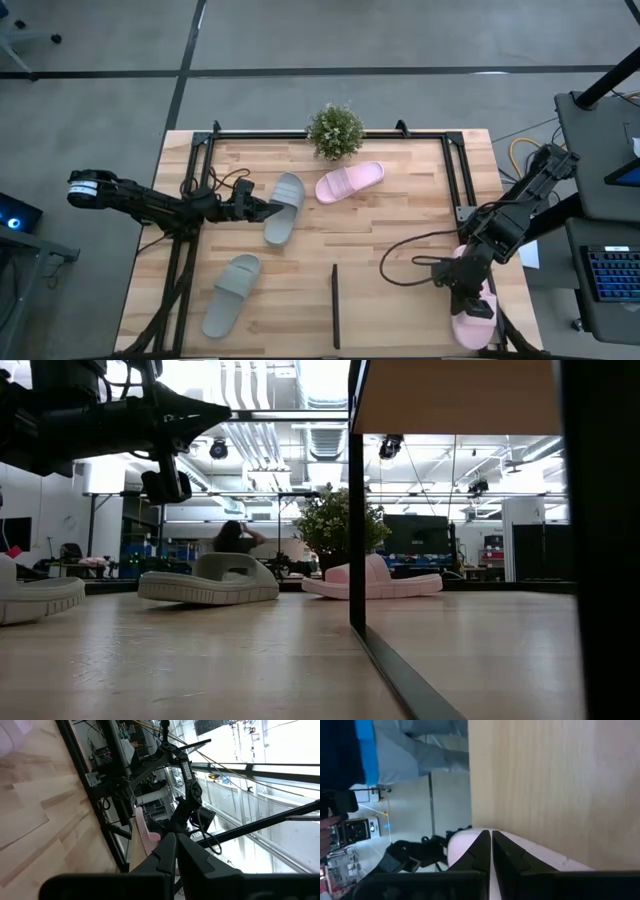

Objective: Pick and place slides into the shelf
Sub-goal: Put the bottom pink slide on the shelf, then put the pink slide on the shelf

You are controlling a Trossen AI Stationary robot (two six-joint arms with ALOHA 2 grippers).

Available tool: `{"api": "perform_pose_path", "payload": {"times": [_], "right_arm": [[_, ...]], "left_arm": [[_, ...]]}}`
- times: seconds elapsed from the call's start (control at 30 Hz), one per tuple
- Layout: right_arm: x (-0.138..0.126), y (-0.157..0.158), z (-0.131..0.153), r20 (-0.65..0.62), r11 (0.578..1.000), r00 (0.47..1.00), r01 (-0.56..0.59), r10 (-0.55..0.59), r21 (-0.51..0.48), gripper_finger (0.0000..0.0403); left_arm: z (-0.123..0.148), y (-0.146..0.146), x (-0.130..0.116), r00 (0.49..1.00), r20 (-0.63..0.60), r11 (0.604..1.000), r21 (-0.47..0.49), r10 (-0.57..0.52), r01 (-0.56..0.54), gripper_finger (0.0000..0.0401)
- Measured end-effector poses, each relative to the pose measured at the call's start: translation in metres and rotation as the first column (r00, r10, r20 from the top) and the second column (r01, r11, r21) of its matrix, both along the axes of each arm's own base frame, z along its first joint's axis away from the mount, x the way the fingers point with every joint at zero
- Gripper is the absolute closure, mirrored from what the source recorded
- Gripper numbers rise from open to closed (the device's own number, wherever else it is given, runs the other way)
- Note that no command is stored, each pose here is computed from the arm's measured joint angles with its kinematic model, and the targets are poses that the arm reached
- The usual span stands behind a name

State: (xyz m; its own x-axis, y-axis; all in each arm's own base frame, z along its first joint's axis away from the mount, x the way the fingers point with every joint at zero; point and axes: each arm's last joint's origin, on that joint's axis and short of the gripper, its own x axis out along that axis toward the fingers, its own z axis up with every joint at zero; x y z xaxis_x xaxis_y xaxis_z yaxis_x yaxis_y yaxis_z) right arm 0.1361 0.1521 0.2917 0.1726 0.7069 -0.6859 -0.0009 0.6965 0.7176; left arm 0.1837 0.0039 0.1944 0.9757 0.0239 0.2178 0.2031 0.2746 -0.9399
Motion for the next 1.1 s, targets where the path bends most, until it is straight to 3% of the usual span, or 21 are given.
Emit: {"api": "perform_pose_path", "payload": {"times": [0.3, 0.6, 1.1], "right_arm": [[0.022, -0.005, 0.012, 0.207, 0.994, 0.974, 0.083, -0.097, 0.076, 0.0394], [0.041, -0.027, 0.014, 0.287, 0.980, 0.937, 0.191, -0.200, 0.060, 0.0394], [0.077, -0.082, 0.026, 0.483, 0.915, 0.786, 0.393, -0.386, 0.091, 0.0394]], "left_arm": [[0.000, 0.000, 0.000, 1.000, 0.000, 1.000, 0.002, 0.000, 0.000, 0.0401], [0.000, 0.000, 0.000, 1.000, 0.000, 1.000, 0.001, 0.000, 0.000, 0.0401], [0.000, -0.001, 0.000, 1.000, -0.002, 1.000, -0.001, -0.016, 0.016, 0.0401]]}}
